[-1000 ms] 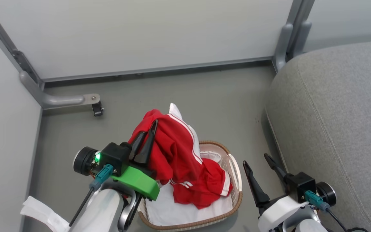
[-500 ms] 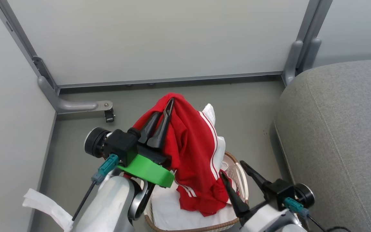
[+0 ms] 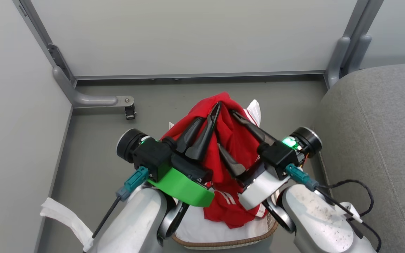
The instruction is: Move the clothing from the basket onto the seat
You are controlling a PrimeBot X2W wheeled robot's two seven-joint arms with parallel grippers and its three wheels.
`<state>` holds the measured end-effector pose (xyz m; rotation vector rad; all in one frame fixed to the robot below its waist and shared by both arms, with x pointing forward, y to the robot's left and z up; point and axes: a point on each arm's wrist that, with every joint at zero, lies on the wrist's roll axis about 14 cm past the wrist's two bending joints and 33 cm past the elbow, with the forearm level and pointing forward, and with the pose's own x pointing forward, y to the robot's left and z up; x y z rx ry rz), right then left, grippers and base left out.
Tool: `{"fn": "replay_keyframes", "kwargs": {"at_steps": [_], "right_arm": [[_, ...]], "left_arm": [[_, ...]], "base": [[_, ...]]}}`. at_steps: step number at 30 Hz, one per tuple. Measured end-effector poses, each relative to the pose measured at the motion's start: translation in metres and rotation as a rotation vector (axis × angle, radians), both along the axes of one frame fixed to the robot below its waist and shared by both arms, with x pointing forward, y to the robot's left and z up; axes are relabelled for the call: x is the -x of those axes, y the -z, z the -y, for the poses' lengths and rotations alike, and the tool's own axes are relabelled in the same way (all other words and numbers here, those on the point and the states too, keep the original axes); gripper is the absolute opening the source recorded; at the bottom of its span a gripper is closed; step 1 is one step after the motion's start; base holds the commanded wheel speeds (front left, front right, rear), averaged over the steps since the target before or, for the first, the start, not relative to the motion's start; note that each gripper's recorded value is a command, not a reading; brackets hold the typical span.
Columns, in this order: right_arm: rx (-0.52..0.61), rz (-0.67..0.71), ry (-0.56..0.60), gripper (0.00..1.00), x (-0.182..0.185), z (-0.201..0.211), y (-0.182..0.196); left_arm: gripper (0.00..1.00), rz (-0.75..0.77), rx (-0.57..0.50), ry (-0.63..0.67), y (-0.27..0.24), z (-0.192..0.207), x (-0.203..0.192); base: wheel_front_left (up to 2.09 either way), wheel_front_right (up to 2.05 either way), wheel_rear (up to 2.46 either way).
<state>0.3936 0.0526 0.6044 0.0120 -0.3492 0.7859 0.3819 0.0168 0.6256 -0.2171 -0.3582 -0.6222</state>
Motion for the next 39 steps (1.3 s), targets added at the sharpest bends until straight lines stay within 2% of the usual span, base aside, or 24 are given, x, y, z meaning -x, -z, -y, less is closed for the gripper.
{"fn": "replay_keyframes", "kwargs": {"at_steps": [3, 8, 9, 10, 11, 20, 21, 22, 23, 29, 39], "right_arm": [[0.018, 0.014, 0.019, 1.00, -0.013, 0.002, -0.001], [0.070, -0.061, -0.006, 1.00, -0.023, -0.009, 0.028], [0.074, -0.090, -0.016, 0.85, -0.025, -0.012, 0.035], [0.083, -0.122, -0.027, 0.38, -0.026, -0.015, 0.044], [0.084, -0.135, -0.036, 0.00, -0.026, -0.018, 0.047], [0.033, -0.182, -0.038, 0.00, -0.036, -0.018, 0.046], [0.024, -0.183, -0.027, 0.00, -0.037, -0.015, 0.045], [0.016, -0.189, -0.017, 0.00, -0.037, -0.011, 0.045], [0.005, -0.200, -0.001, 0.00, -0.037, -0.005, 0.047], [-0.036, -0.253, 0.110, 0.00, -0.033, 0.036, 0.060], [-0.092, -0.256, 0.338, 0.00, -0.020, 0.120, 0.061]], "left_arm": [[0.00, -0.005, 0.010, 0.021, 0.000, 0.004, 0.002], [0.00, -0.025, 0.030, 0.068, 0.003, 0.015, 0.007], [0.00, -0.027, 0.033, 0.074, 0.003, 0.016, 0.008], [0.00, -0.030, 0.036, 0.079, 0.003, 0.017, 0.009], [0.00, -0.033, 0.038, 0.081, 0.004, 0.017, 0.009], [0.00, -0.059, 0.047, 0.063, 0.010, 0.008, 0.003], [0.31, -0.061, 0.047, 0.058, 0.011, 0.007, 0.002], [0.89, -0.064, 0.047, 0.057, 0.012, 0.007, 0.001], [1.00, -0.070, 0.049, 0.055, 0.014, 0.007, 0.000], [1.00, -0.085, 0.016, 0.076, 0.027, 0.018, -0.003], [1.00, -0.109, -0.025, 0.256, 0.047, 0.075, 0.002]], "base": [[0.00, 0.00, 0.00], [0.00, 0.00, 0.00], [0.00, 0.00, 0.00], [0.00, 0.00, 0.00], [0.00, 0.00, 0.00], [0.00, 0.00, 0.00], [0.00, 0.00, 0.00], [0.00, 0.00, 0.00], [0.00, 0.00, 0.00], [0.00, 0.00, 0.00], [0.00, 0.00, 0.00]]}}
